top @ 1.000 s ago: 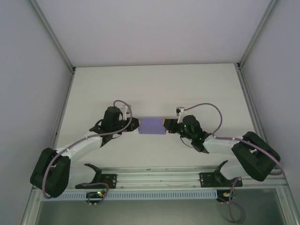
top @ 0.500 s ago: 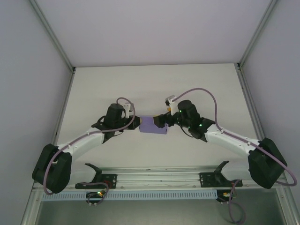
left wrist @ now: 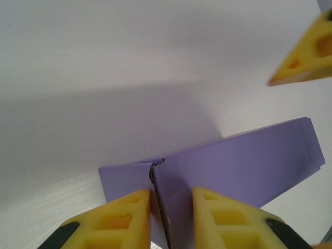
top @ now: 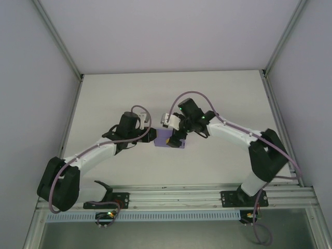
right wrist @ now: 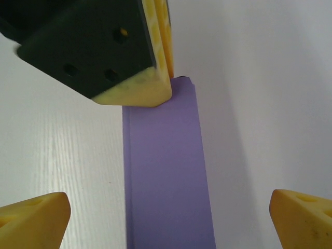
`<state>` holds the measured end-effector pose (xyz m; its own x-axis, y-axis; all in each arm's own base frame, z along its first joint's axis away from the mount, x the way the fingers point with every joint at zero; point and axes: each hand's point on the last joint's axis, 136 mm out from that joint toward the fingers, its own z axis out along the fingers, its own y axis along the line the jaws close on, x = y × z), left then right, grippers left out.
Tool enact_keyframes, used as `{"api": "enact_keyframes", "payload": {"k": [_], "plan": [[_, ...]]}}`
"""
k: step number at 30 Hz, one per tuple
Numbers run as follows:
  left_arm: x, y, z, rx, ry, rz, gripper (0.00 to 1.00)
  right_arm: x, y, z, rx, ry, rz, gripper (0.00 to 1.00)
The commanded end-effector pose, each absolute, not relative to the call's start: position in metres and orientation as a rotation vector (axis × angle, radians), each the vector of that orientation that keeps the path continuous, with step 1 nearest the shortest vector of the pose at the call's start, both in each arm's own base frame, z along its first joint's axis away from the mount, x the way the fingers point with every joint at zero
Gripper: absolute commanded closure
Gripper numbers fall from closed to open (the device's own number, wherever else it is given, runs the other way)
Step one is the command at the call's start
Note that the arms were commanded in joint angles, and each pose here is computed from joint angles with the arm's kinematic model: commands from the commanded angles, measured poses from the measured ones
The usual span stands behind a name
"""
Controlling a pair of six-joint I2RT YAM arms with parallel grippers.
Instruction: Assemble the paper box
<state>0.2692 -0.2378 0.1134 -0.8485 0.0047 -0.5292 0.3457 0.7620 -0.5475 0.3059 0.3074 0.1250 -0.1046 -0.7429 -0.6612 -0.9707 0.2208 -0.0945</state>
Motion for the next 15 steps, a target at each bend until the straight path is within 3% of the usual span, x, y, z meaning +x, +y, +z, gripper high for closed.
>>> {"api": "enact_keyframes", "payload": {"k": [1,4,8,12,15], "plan": [[0.245,-0.212,0.066,0.258,2.665,-0.736,0.76,0.293,0.3,0.096,-1.77,1.936,0.507,0.0],[0.248,-0.212,0.069,0.256,2.655,-0.738,0.75,0.301,0.299,0.08,-1.793,1.973,0.469,0.02],[0.253,-0.213,0.075,0.258,2.631,-0.746,0.72,0.312,0.299,0.067,-1.791,2.016,0.43,0.11],[0.256,-0.214,0.082,0.267,2.607,-0.759,0.72,0.31,0.299,0.057,-1.816,2.058,0.436,0.3],[0.259,-0.214,0.089,0.263,2.581,-0.763,0.71,0.314,0.296,0.052,-1.816,2.079,0.371,0.53]]}}
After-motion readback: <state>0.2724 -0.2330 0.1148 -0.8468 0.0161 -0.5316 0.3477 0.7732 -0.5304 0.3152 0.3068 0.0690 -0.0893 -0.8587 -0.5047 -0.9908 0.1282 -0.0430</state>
